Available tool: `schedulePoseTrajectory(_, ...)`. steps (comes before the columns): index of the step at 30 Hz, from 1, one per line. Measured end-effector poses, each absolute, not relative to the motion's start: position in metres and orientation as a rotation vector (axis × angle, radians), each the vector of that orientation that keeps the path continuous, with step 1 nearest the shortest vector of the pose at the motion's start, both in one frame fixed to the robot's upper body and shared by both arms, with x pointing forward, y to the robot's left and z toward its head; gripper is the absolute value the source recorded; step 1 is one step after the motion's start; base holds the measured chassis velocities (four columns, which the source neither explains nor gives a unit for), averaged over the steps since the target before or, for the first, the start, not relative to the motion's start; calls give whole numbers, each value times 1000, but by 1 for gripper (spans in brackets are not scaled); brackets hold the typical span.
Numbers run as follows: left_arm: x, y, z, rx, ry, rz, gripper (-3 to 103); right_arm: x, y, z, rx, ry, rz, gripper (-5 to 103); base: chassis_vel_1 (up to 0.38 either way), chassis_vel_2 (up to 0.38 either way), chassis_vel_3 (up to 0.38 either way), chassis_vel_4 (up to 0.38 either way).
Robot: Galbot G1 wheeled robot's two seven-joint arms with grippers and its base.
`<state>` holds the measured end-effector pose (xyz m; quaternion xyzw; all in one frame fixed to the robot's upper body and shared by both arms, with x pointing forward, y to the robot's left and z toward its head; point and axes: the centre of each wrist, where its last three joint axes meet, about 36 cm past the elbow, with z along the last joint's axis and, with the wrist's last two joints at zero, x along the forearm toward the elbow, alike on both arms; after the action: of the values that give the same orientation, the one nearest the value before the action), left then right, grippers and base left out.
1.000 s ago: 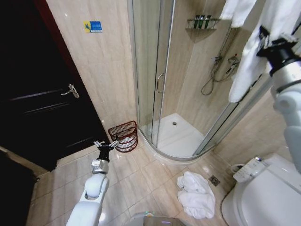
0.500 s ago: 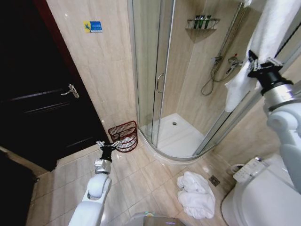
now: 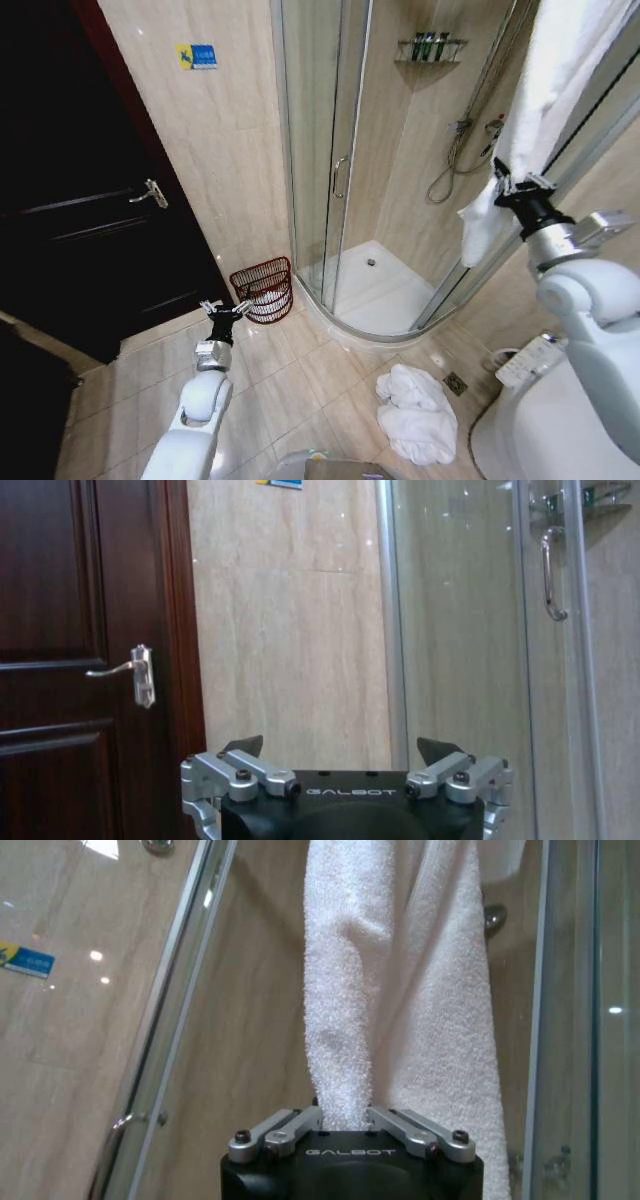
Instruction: Discard the used towel into the hamper.
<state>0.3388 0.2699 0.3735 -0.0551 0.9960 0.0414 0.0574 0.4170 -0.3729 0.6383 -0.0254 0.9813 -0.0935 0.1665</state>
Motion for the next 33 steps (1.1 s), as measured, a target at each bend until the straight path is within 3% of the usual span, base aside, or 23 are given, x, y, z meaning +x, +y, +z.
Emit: schedulePoseTrajectory(33, 337, 279, 369, -179, 3011, 126, 100, 359, -321, 536, -92, 2923, -90, 6, 0, 0, 0, 0)
